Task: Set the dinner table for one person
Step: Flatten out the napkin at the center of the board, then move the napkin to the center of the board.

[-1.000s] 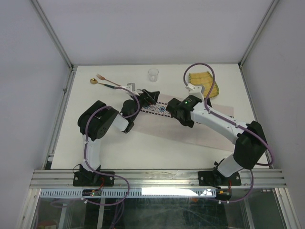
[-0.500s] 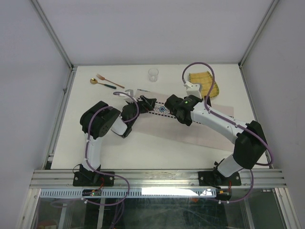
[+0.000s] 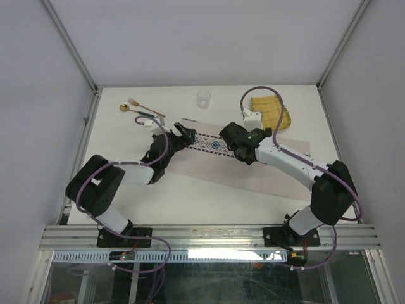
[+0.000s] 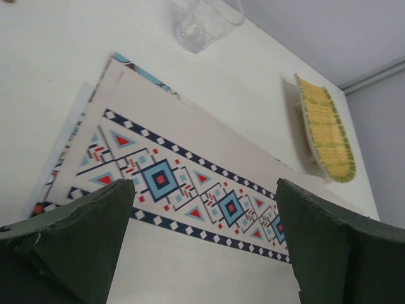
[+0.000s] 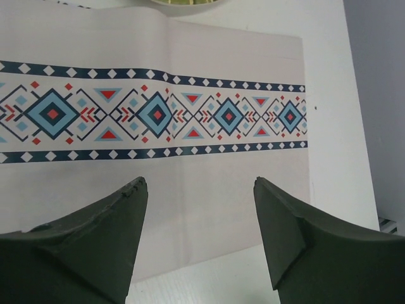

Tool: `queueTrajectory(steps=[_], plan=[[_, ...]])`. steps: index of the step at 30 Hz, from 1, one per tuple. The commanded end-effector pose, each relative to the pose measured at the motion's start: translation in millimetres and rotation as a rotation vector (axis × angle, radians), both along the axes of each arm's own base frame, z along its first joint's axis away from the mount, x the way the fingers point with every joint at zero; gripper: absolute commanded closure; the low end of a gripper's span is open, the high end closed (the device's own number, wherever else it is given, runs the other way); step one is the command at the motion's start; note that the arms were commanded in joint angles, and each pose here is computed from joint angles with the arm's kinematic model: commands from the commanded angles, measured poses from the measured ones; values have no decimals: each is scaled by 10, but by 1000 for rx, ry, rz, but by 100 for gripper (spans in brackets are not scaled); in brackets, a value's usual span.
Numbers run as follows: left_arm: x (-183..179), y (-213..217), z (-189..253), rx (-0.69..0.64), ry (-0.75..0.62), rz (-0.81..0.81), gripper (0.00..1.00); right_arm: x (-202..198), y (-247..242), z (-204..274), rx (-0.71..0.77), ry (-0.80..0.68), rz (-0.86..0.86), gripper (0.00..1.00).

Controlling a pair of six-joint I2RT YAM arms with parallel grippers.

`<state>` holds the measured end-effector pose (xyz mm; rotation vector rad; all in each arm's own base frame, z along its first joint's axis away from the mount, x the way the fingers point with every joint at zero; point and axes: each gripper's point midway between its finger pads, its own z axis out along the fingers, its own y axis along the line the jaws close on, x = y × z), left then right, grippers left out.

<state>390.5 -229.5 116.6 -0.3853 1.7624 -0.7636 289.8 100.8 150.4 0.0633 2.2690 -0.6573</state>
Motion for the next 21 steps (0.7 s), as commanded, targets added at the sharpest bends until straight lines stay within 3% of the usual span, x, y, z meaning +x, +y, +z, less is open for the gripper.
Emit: queueTrajectory(steps=[1, 10, 21], plan=[[-188, 448, -289, 187, 204, 165, 1, 85, 174, -1, 76, -14, 33, 29], [-659, 925, -300, 187, 398, 343, 1, 67, 178, -6, 84, -13, 52, 29], [-1056, 1075, -382, 108, 482, 363, 1, 14, 215, -97, 110, 2, 77, 28]])
